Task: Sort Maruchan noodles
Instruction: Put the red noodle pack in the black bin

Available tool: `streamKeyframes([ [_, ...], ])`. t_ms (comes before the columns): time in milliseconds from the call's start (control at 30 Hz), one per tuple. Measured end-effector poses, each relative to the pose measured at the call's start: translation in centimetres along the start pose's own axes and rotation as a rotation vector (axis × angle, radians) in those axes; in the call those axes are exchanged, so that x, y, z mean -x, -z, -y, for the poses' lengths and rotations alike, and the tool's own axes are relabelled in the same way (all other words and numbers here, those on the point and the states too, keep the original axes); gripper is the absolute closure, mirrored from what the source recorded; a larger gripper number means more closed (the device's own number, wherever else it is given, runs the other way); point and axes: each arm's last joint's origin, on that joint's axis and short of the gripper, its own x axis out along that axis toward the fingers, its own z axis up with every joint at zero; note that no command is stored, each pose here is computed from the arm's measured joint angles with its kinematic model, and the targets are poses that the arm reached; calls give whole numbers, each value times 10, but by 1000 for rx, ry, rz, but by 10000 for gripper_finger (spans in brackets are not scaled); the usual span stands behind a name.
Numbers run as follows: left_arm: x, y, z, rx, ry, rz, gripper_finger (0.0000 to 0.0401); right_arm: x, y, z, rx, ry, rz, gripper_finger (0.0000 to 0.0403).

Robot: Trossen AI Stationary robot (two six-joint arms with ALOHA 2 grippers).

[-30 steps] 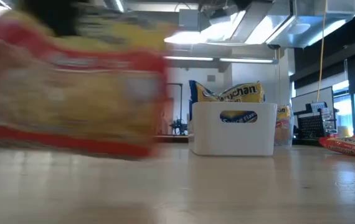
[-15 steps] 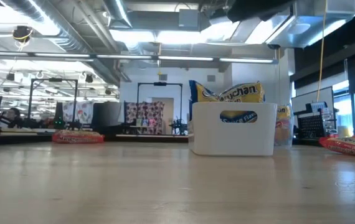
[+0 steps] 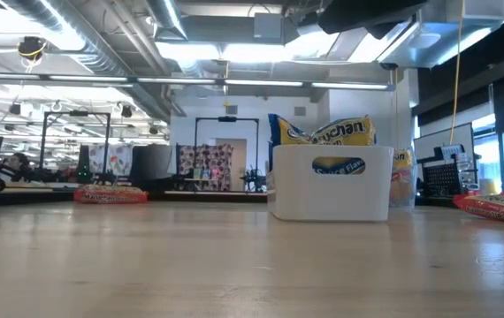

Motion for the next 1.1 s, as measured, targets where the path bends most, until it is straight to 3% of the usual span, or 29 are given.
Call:
streamKeyframes([
  [333,-38,4,-7,-22,-65,81,348,0,-2,0,-1,1,18,228],
  [700,-74,7,-13,-55,-50,156,347,0,-2,0,0,1,20,228],
  [1100,-80,7,-21,-93,-122,189,343,0,-2,-1,-6,-1,22,228],
])
